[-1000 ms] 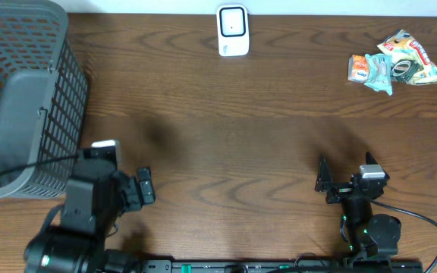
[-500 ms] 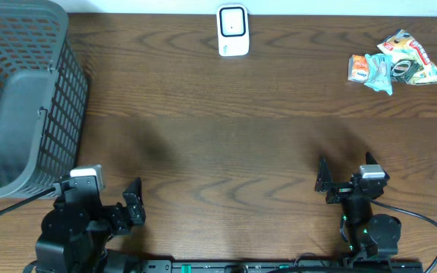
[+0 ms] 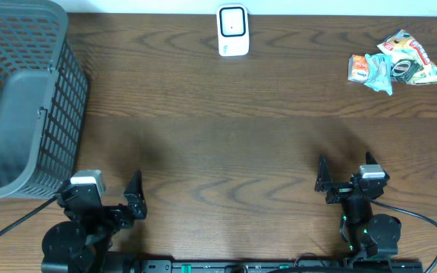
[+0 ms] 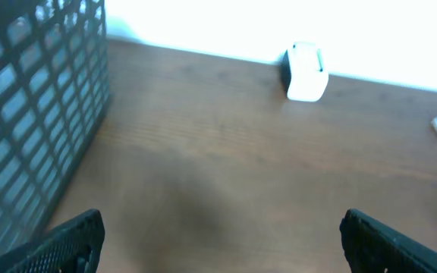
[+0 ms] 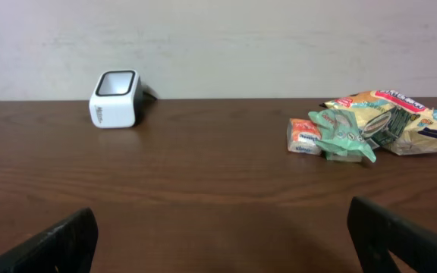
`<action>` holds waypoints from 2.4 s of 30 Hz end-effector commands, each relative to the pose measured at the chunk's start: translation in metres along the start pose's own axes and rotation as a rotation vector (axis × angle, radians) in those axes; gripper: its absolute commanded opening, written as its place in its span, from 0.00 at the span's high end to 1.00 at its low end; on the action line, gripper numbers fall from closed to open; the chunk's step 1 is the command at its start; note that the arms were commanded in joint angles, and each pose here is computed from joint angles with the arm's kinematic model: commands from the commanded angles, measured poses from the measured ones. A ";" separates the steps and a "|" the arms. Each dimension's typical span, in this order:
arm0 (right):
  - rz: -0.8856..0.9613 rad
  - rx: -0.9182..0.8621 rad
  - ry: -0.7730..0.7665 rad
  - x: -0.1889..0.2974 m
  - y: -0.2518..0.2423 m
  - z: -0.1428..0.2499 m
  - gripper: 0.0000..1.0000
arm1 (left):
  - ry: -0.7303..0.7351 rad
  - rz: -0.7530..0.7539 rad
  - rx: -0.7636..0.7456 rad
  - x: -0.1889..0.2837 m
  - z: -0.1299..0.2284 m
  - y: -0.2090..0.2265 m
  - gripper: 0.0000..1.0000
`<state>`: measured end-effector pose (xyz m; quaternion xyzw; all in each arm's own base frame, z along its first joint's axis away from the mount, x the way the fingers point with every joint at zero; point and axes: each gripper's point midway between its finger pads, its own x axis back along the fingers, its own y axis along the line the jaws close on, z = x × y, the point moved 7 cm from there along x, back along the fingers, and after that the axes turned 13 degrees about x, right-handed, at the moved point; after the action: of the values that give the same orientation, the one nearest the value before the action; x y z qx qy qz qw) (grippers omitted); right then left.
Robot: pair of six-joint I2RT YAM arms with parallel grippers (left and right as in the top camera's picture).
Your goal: Scan the item barcode
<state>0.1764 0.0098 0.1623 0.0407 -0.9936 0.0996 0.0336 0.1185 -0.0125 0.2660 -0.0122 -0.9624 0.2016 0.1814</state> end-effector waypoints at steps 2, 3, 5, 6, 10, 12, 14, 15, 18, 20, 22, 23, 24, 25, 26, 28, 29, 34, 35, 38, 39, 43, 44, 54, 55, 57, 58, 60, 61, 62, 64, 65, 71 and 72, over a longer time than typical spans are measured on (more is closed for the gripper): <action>0.015 -0.010 0.002 0.000 -0.002 0.001 0.01 | -0.071 0.046 -0.032 -0.008 0.002 0.000 0.02; 0.015 -0.010 0.002 0.000 -0.002 0.001 0.01 | -0.088 0.051 -0.031 -0.010 0.001 0.000 0.02; 0.015 -0.010 0.002 0.000 -0.002 0.001 0.01 | -0.126 0.065 -0.029 -0.015 0.001 0.001 0.02; 0.015 -0.010 0.002 0.000 -0.002 0.001 0.01 | -0.136 0.067 -0.027 -0.017 0.001 0.002 0.02; 0.015 -0.010 0.003 0.000 -0.002 0.001 0.01 | -0.177 0.091 -0.030 -0.024 0.003 0.004 0.02; 0.015 -0.010 0.002 0.000 -0.002 0.001 0.01 | -0.206 0.102 -0.030 -0.027 0.005 0.006 0.02; 0.015 -0.010 0.002 0.000 -0.002 0.001 0.01 | -0.237 0.117 -0.033 -0.030 0.006 0.007 0.02; 0.015 -0.010 0.002 0.000 -0.002 0.001 0.01 | -0.257 0.127 -0.035 -0.031 0.006 0.007 0.02; 0.015 -0.010 0.002 0.000 -0.002 0.001 0.01 | -0.314 0.152 -0.042 -0.034 0.006 0.007 0.02; 0.015 -0.010 0.002 0.000 -0.002 0.001 0.01 | -0.349 0.169 -0.046 -0.037 0.007 0.007 0.03; 0.015 -0.010 0.002 0.000 -0.002 0.001 0.01 | -0.366 0.176 -0.048 -0.041 0.008 0.008 0.02; 0.015 -0.010 0.003 0.000 -0.002 0.001 0.01 | -0.372 0.178 -0.049 -0.042 0.008 0.008 0.02; 0.015 -0.010 0.003 0.000 -0.002 0.001 0.01 | -0.379 0.181 -0.050 -0.043 0.009 0.009 0.03; 0.015 -0.010 0.002 0.000 -0.002 0.001 0.01 | -0.384 0.183 -0.050 -0.044 0.009 0.009 0.02; 0.015 -0.010 0.003 0.000 -0.002 0.001 0.01 | -0.389 0.185 -0.051 -0.045 0.009 0.009 0.03; 0.015 -0.010 0.002 0.000 -0.002 0.001 0.01 | -0.401 0.190 -0.052 -0.045 0.008 0.009 0.02; 0.015 -0.010 0.002 0.000 -0.002 0.001 0.01 | -0.406 0.189 -0.052 -0.046 0.008 0.009 0.02; 0.015 -0.010 0.002 0.000 -0.002 0.001 0.01 | -0.438 0.182 -0.053 -0.052 0.011 0.014 0.02; 0.015 -0.010 0.002 0.000 -0.002 0.001 0.01 | -0.442 0.179 -0.053 -0.053 0.012 0.015 0.02; 0.015 -0.010 0.002 0.000 -0.002 0.001 0.01 | -0.436 0.164 -0.051 -0.057 0.016 0.020 0.03; 0.015 -0.010 0.002 0.000 -0.002 0.001 0.01 | -0.433 0.158 -0.049 -0.058 0.017 0.021 0.02; 0.015 -0.010 0.002 0.000 -0.002 0.001 0.01 | -0.429 0.143 -0.047 -0.061 0.020 0.025 0.02; 0.015 -0.010 0.002 0.000 -0.002 0.001 0.01 | -0.434 0.144 -0.049 -0.062 0.020 0.025 0.02; 0.015 -0.010 0.002 0.000 -0.002 0.001 0.01 | -0.492 0.163 -0.070 -0.071 0.028 0.030 0.02; 0.015 -0.010 0.002 0.000 -0.002 0.001 0.01 | -0.494 0.164 -0.070 -0.072 0.030 0.031 0.02; 0.015 -0.010 0.002 0.000 -0.002 0.001 0.01 | -0.481 0.160 -0.068 -0.073 0.031 0.031 0.03; 0.015 -0.010 0.003 0.000 -0.002 0.001 0.01 | -0.482 0.161 -0.068 -0.073 0.031 0.031 0.02; 0.015 -0.010 0.002 0.000 -0.002 0.001 0.01 | -0.484 0.160 -0.069 -0.073 0.031 0.031 0.02; 0.015 -0.010 0.002 0.000 -0.002 0.001 0.01 | -0.485 0.159 -0.075 -0.073 0.031 0.031 0.03; 0.015 -0.010 0.002 0.000 -0.002 0.001 0.01 | -0.485 0.157 -0.081 -0.073 0.031 0.031 0.02; 0.015 -0.010 0.002 0.000 -0.002 0.001 0.01 | -0.480 0.155 -0.086 -0.074 0.032 0.032 0.02; 0.015 -0.010 0.002 0.000 -0.002 0.001 0.01 | -0.474 0.156 -0.087 -0.074 0.033 0.032 0.02; 0.015 -0.010 0.002 0.000 -0.002 0.001 0.01 | -0.360 0.106 -0.100 -0.083 0.051 0.040 0.02; 0.015 -0.010 0.002 0.000 -0.002 0.001 0.01 | -0.342 0.097 -0.106 -0.085 0.054 0.042 0.02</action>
<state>0.1764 0.0098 0.1623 0.0407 -0.9936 0.0994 0.0336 0.1768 -0.0026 0.1793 -0.0312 -0.9836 0.1777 -0.0065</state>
